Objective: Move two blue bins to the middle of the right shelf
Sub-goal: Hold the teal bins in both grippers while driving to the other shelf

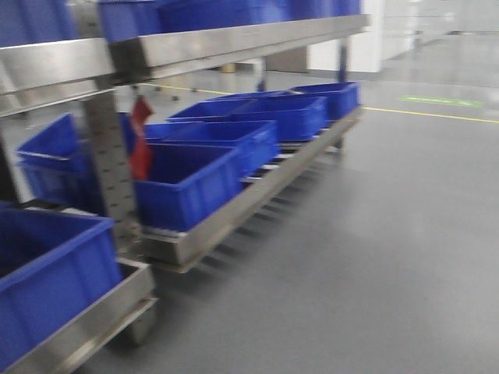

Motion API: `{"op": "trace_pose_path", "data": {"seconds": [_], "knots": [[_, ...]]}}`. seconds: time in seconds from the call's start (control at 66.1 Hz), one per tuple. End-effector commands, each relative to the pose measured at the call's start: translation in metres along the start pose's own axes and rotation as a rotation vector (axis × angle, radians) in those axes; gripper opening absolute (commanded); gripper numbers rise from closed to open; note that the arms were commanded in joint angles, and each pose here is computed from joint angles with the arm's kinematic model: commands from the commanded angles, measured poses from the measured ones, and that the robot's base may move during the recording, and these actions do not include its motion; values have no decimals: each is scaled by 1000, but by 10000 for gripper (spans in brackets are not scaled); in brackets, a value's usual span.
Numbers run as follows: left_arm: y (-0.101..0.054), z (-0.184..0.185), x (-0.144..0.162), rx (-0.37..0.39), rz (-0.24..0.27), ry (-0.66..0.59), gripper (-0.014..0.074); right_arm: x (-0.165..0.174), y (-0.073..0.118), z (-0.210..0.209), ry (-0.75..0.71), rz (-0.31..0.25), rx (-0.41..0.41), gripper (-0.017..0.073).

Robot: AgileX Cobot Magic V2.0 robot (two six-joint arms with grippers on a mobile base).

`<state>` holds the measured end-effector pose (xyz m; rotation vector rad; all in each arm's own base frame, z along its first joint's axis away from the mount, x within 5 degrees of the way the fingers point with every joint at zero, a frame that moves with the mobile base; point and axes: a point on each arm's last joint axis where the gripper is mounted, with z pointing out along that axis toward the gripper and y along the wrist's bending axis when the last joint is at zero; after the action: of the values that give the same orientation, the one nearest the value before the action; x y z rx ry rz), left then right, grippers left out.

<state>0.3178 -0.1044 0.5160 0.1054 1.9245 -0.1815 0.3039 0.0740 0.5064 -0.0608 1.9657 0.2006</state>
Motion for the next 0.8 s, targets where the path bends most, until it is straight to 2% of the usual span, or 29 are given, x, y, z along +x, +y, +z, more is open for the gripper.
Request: {"op": "trace_pose_path", "data": {"seconds": [0.0,0.786], "knots": [[-3,-6,-10,31,0,-78,-111,-8,4,-8,-62,-5,-32,-165],[-3,-6,-10,31,0,-78,-111,-8,4,-8,-62,-5,-32,-165]]}}
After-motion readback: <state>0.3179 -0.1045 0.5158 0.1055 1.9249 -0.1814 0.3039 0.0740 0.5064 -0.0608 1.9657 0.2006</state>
